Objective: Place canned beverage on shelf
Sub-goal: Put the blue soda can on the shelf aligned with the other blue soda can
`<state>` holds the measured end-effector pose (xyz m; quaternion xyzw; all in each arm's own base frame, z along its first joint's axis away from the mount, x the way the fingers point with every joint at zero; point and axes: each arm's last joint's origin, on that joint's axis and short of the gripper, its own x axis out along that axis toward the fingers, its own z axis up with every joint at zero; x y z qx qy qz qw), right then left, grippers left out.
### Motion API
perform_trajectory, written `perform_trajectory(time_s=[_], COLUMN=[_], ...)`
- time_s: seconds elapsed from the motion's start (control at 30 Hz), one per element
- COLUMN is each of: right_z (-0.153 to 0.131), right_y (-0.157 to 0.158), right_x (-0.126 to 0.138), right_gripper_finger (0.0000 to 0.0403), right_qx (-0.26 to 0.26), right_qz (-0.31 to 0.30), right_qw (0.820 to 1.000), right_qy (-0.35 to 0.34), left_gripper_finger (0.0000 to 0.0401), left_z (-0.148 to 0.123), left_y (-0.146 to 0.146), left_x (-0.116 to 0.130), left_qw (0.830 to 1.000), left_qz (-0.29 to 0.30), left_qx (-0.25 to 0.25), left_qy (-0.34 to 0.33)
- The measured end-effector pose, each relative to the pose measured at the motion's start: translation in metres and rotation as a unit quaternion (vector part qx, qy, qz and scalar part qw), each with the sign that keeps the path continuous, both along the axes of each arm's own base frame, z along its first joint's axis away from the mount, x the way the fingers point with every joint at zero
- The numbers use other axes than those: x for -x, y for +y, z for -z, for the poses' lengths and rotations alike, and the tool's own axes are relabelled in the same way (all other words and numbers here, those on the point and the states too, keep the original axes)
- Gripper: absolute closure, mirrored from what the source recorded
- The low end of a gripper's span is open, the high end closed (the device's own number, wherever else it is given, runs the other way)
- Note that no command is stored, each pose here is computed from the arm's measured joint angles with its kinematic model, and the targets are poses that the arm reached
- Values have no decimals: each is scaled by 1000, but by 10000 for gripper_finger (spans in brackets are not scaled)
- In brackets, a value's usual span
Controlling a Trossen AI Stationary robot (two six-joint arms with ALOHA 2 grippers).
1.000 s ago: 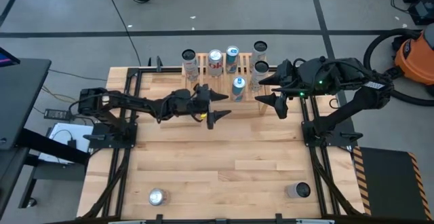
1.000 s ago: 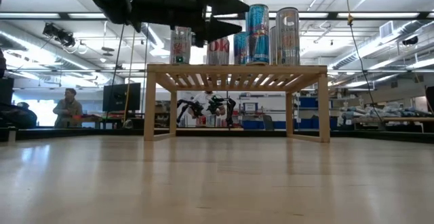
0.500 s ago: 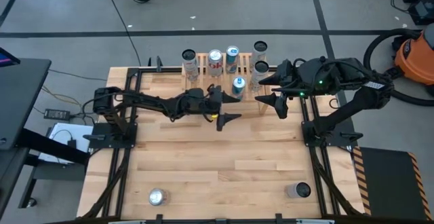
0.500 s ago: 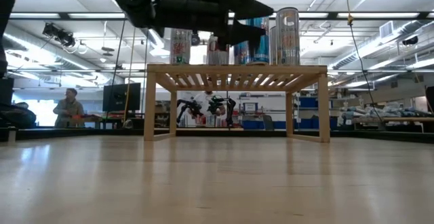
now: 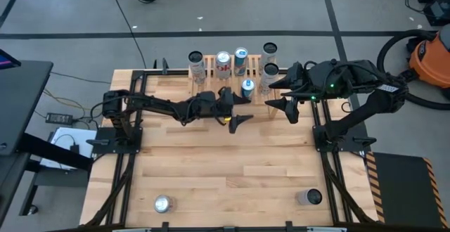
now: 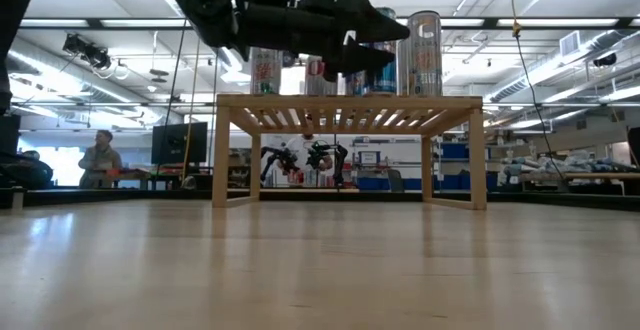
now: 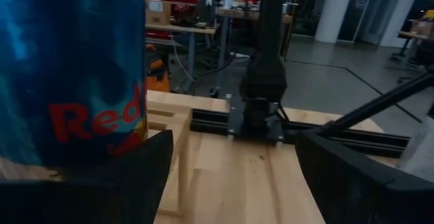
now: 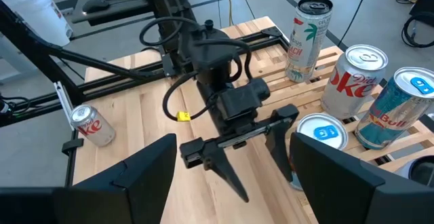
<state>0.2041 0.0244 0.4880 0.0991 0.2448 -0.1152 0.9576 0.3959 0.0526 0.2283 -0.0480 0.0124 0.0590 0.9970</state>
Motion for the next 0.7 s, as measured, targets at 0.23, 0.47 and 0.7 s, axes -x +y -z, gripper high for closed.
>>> perform_trajectory(time_s=[0.23, 0.47, 0.7], right_z=[0, 0, 0], right_y=[0, 0, 0], right_x=[0, 0, 0], right_gripper_finger=[107, 107, 107], right_qx=[0, 0, 0], right_qz=[0, 0, -1], right_qw=[1000, 1000, 1000], right_qy=[0, 0, 0], left_gripper_finger=[80, 80, 80], left_z=[1, 1, 1], left_y=[9, 21, 27], left_x=[1, 3, 5], left_qw=[1000, 999, 999], left_qz=[-13, -34, -42], left_qx=[3, 5, 13], left_qy=[3, 3, 2])
